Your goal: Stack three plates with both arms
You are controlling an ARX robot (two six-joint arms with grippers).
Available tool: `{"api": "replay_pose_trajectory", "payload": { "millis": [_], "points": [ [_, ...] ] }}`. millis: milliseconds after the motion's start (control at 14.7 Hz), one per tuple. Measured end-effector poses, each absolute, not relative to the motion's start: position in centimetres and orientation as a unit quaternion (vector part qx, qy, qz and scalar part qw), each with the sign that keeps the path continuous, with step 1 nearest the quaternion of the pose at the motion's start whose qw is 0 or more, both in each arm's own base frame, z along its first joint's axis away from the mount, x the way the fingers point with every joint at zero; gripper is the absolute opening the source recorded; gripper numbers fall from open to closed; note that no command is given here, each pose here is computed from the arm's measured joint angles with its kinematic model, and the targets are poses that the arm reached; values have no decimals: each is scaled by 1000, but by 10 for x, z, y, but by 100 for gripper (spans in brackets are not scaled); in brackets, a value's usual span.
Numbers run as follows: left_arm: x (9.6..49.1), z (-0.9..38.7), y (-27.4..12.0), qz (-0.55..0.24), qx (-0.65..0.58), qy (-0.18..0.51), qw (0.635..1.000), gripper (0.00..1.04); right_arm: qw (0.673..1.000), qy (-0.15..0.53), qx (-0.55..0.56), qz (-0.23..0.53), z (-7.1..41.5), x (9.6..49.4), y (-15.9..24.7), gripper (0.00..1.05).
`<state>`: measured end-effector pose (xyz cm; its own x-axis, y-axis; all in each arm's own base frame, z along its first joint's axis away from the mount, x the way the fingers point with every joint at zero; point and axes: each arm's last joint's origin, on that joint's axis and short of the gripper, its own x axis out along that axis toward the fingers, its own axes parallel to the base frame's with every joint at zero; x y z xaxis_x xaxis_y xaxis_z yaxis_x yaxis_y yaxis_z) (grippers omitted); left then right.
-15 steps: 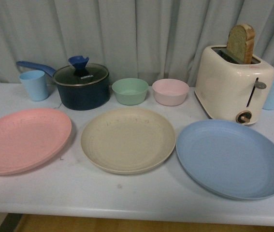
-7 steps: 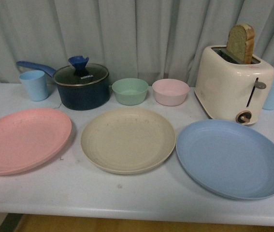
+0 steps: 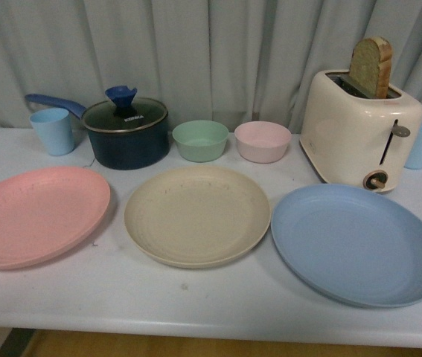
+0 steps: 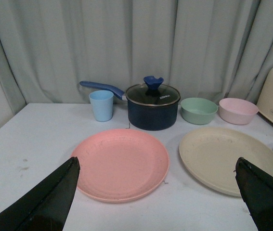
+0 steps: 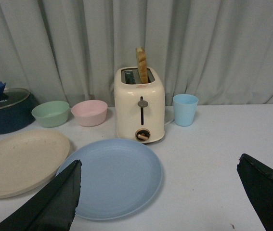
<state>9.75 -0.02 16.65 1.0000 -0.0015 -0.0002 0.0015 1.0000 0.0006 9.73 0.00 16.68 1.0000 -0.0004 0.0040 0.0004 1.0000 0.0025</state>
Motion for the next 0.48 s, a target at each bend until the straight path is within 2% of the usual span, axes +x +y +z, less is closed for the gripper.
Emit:
{"api": "replay_pose_trajectory", "payload": {
  "millis": [477],
  "points": [
    [98, 166, 0, -1, 0, 0, 1000, 98, 1000, -2, 1, 0, 167, 97, 0, 98]
  ]
}}
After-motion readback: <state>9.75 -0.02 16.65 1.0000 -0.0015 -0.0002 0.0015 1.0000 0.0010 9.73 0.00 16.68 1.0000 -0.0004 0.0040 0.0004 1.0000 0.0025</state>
